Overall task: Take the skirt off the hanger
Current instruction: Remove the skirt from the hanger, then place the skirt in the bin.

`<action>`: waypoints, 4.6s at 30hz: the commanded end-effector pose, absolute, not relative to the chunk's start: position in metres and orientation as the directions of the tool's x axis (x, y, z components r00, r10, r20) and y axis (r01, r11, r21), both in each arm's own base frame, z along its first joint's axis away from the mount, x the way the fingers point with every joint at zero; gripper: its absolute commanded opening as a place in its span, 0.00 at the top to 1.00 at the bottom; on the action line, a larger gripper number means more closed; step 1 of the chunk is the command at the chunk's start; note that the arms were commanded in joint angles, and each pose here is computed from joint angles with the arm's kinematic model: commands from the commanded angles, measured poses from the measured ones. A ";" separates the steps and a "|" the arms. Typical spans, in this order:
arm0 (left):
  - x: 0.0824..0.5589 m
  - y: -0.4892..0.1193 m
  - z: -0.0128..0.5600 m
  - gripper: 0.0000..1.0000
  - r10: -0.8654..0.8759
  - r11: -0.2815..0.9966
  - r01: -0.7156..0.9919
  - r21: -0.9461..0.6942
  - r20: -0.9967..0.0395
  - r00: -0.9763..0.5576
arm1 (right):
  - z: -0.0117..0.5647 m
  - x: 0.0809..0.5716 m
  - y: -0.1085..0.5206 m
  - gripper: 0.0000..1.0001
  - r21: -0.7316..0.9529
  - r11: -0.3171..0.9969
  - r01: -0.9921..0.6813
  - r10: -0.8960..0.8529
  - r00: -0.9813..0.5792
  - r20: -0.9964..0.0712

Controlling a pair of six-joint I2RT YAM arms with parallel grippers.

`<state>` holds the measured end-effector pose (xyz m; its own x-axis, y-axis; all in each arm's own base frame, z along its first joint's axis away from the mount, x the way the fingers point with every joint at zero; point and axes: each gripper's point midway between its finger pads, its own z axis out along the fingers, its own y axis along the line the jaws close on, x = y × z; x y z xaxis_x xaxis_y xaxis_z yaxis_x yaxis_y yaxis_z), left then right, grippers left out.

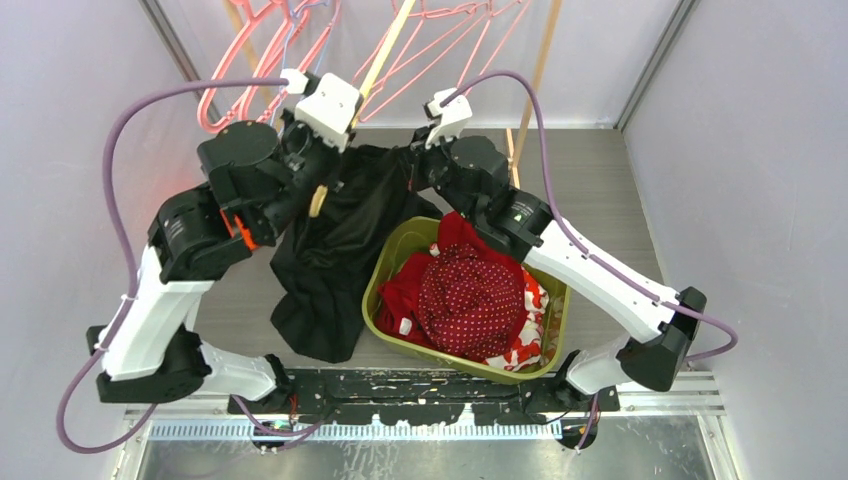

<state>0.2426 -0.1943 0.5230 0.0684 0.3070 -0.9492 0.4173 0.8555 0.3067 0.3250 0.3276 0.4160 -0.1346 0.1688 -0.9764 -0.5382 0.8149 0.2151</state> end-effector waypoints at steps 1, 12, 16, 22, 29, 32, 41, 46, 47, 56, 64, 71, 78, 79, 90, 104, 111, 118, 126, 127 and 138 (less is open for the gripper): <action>0.236 -0.202 0.585 1.00 0.154 0.865 0.444 0.234 -0.966 0.209 | 0.425 0.322 0.332 0.99 0.247 0.794 -0.555 0.211 -0.131 -0.969; 0.216 -0.147 0.544 1.00 0.113 0.913 0.379 0.151 -0.986 0.121 | 0.587 0.292 0.291 0.99 -0.015 0.800 -0.600 0.159 0.237 -0.958; 0.213 -0.123 0.527 1.00 0.139 0.935 0.315 0.159 -0.987 0.086 | 0.633 0.279 0.279 0.99 -0.039 0.795 -0.605 0.194 0.316 -0.929; 0.208 -0.102 0.517 1.00 0.156 0.949 0.265 0.170 -0.985 0.071 | 0.670 0.258 0.247 0.99 -0.042 0.817 -0.575 0.242 0.407 -0.881; 0.211 -0.104 0.500 1.00 0.211 0.942 0.259 0.214 -0.977 0.040 | 0.727 0.208 0.204 0.99 -0.028 0.782 -0.622 0.368 0.498 -0.785; 0.213 -0.114 0.493 1.00 0.213 0.935 0.283 0.212 -0.977 0.028 | 0.753 0.181 0.184 0.99 -0.023 0.754 -0.656 0.439 0.529 -0.726; 0.215 -0.123 0.485 1.00 0.200 0.932 0.305 0.196 -0.980 0.018 | 0.765 0.134 0.155 0.99 0.026 0.651 -0.759 0.569 0.465 -0.678; 0.214 -0.127 0.484 1.00 0.198 0.927 0.323 0.192 -0.980 0.015 | 0.720 0.152 0.156 0.99 0.140 0.664 -0.734 0.546 0.349 -0.761; 0.214 -0.128 0.484 1.00 0.195 0.926 0.328 0.189 -0.981 0.015 | 0.708 0.157 0.158 0.99 0.171 0.666 -0.727 0.546 0.317 -0.776; 0.209 -0.127 0.478 1.00 0.182 0.923 0.345 0.169 -0.983 -0.006 | 0.586 0.206 0.219 0.99 0.319 0.662 -0.678 0.451 0.020 -0.892; 0.204 -0.107 0.476 1.00 0.184 0.936 0.308 0.170 -0.983 -0.016 | 0.514 0.205 0.267 0.99 0.434 0.563 -0.704 0.381 -0.245 -0.892; 0.201 -0.096 0.473 1.00 0.191 0.944 0.280 0.178 -0.981 -0.020 | 0.388 0.199 0.230 0.99 0.431 0.743 -0.511 0.216 -0.426 -0.878; 0.207 -0.107 0.464 1.00 0.243 0.930 0.293 0.221 -0.969 -0.040 | 0.291 0.161 0.206 0.99 0.417 0.831 -0.369 0.046 -0.701 -0.712; 0.208 -0.109 0.463 1.00 0.248 0.928 0.297 0.224 -0.968 -0.044 | 0.279 0.161 0.202 0.99 0.406 0.848 -0.342 0.045 -0.716 -0.697; 0.202 -0.096 0.470 1.00 0.222 0.945 0.266 0.191 -0.971 -0.091 | 0.135 0.178 0.196 0.99 0.213 0.961 -0.179 -0.023 -0.815 -0.580; 0.214 -0.114 0.463 1.00 0.323 0.917 0.284 0.280 -0.939 -0.117 | 0.039 0.132 0.206 0.99 0.169 0.965 -0.199 -0.136 -0.936 -0.324; 0.211 -0.110 0.459 1.00 0.306 0.924 0.278 0.263 -0.944 -0.123 | 0.061 0.136 0.221 0.90 0.027 0.926 -0.376 -0.353 -0.890 -0.287; 0.209 -0.108 0.466 1.00 0.256 0.935 0.276 0.221 -0.962 -0.097 | 0.153 0.174 0.216 0.49 0.033 0.948 -0.316 -0.241 -0.782 -0.575; 0.209 -0.113 0.464 1.00 0.250 0.933 0.292 0.212 -0.963 -0.097 | 0.231 0.187 0.181 0.42 0.087 0.975 -0.205 -0.072 -0.658 -0.749; 0.210 -0.114 0.464 1.00 0.252 0.932 0.294 0.214 -0.963 -0.096 | 0.244 0.189 0.178 0.42 0.109 0.975 -0.192 -0.039 -0.636 -0.771; 0.228 -0.120 0.482 1.00 0.302 0.927 0.260 0.269 -0.949 -0.095 | 0.396 0.233 0.150 0.32 0.045 0.994 -0.103 0.015 -0.278 -0.961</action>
<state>0.2201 -0.1276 0.4453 -0.1542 0.3752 -0.9140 0.3140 0.8958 0.3147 0.2087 0.1646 0.3373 -0.4617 0.0193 -0.8868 -0.1822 0.9764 0.1161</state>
